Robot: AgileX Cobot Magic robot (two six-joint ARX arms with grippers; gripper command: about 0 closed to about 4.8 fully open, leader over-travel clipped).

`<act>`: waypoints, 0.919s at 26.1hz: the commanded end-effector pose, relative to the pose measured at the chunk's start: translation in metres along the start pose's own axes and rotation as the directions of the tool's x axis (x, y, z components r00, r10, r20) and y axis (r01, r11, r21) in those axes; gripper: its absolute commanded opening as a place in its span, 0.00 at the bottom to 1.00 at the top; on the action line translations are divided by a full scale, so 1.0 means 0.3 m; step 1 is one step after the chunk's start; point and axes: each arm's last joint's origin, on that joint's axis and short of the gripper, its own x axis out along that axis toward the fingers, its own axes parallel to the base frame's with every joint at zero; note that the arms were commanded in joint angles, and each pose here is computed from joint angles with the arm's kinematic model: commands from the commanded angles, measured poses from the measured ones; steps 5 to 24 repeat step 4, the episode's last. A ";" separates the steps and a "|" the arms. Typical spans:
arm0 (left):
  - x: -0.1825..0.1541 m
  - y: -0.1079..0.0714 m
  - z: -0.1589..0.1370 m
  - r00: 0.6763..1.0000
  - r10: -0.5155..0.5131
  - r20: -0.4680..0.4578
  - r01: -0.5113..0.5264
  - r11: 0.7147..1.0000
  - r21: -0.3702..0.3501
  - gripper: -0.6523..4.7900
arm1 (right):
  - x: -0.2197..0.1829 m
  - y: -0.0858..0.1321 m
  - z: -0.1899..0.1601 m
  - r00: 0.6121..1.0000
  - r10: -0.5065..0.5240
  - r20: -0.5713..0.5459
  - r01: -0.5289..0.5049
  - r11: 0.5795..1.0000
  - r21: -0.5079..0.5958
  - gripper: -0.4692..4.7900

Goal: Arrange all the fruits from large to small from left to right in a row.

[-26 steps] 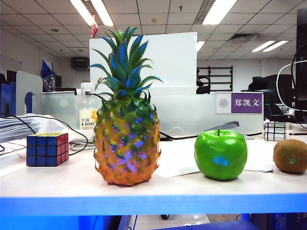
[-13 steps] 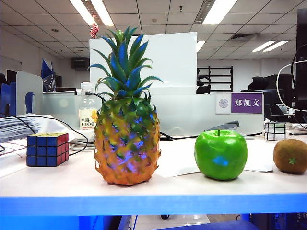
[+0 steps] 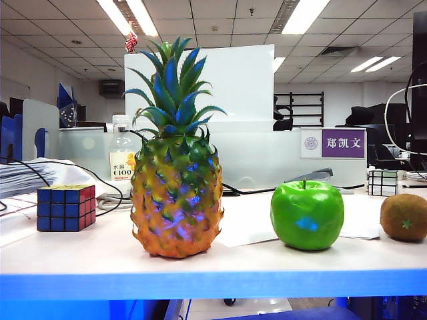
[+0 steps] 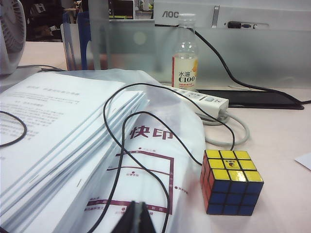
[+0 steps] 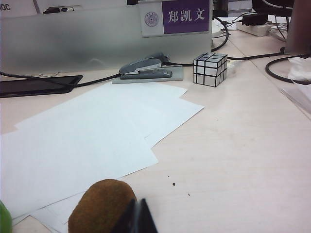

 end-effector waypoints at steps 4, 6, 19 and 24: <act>0.000 0.000 0.003 1.000 0.001 0.009 -0.001 1.000 -0.003 0.11 | 0.001 0.000 -0.003 1.000 0.001 0.011 -0.001 1.000 0.003 0.09; 0.000 0.000 0.003 1.000 0.001 0.009 -0.001 1.000 -0.003 0.11 | 0.001 0.000 -0.003 1.000 0.001 0.011 -0.001 1.000 0.003 0.09; 0.000 0.000 0.003 1.000 0.001 0.009 -0.001 1.000 -0.003 0.11 | 0.001 0.000 -0.003 1.000 0.001 0.011 -0.001 1.000 0.003 0.09; 0.000 0.000 0.003 1.000 0.001 0.009 -0.001 1.000 -0.003 0.11 | 0.001 0.000 -0.003 1.000 0.001 0.011 -0.001 1.000 0.003 0.09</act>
